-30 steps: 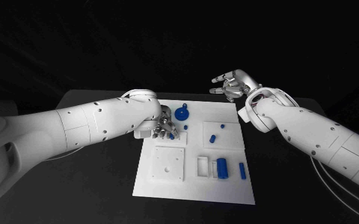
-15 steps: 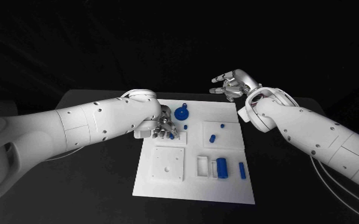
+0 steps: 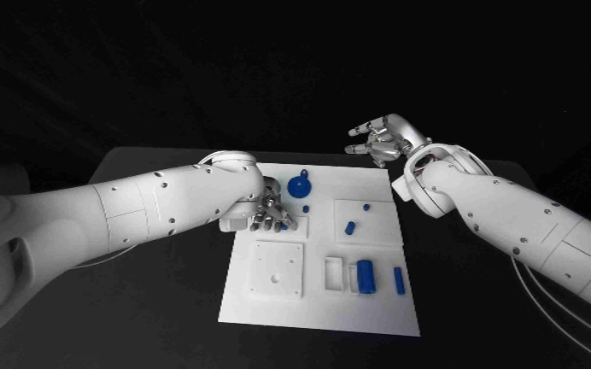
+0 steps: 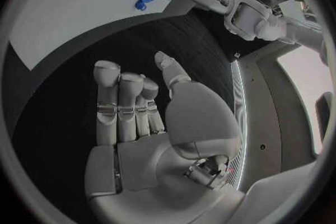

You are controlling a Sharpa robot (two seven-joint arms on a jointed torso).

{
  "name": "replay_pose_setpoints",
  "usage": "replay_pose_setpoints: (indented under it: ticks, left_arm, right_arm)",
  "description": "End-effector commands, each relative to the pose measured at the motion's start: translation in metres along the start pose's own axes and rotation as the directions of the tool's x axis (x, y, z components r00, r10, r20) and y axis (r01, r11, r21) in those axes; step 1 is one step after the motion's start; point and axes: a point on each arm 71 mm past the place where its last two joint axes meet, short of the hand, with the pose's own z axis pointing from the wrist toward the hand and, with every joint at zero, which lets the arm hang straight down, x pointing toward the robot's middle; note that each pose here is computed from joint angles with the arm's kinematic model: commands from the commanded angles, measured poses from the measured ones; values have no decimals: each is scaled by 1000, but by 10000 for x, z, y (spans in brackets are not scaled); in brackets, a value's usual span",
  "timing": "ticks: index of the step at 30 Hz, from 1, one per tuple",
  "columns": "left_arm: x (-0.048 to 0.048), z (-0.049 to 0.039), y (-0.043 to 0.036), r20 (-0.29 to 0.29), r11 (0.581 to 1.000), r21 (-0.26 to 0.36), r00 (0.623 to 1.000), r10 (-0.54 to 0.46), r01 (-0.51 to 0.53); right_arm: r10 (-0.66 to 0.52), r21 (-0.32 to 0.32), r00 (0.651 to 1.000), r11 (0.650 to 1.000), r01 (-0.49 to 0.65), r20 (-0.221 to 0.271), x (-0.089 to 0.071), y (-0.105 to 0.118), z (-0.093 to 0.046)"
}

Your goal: Assemble the parts on the task board

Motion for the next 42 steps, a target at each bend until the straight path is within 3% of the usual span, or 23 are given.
replay_pose_setpoints:
  ticks: [1, 25, 36, 42]
  left_arm:
    - [201, 65, 13, -76, 999, -17, 996, 39, -40]
    - [146, 7, 139, -15, 1000, -18, 1000, 2, -3]
    - [-92, -153, 149, 39, 999, 12, 998, -45, 44]
    - [-291, -312, 170, 70, 997, 31, 995, -67, 65]
  right_arm:
    - [-6, -8, 1000, 1000, 6, -12, 12, 7, -2]
    - [-8, -4, 1000, 1000, 8, -6, 7, -18, -4]
    - [-11, 3, 1000, 1000, 11, -2, -9, -51, -8]
    - [-13, 8, 1000, 1000, 13, 1, -20, -71, -10]
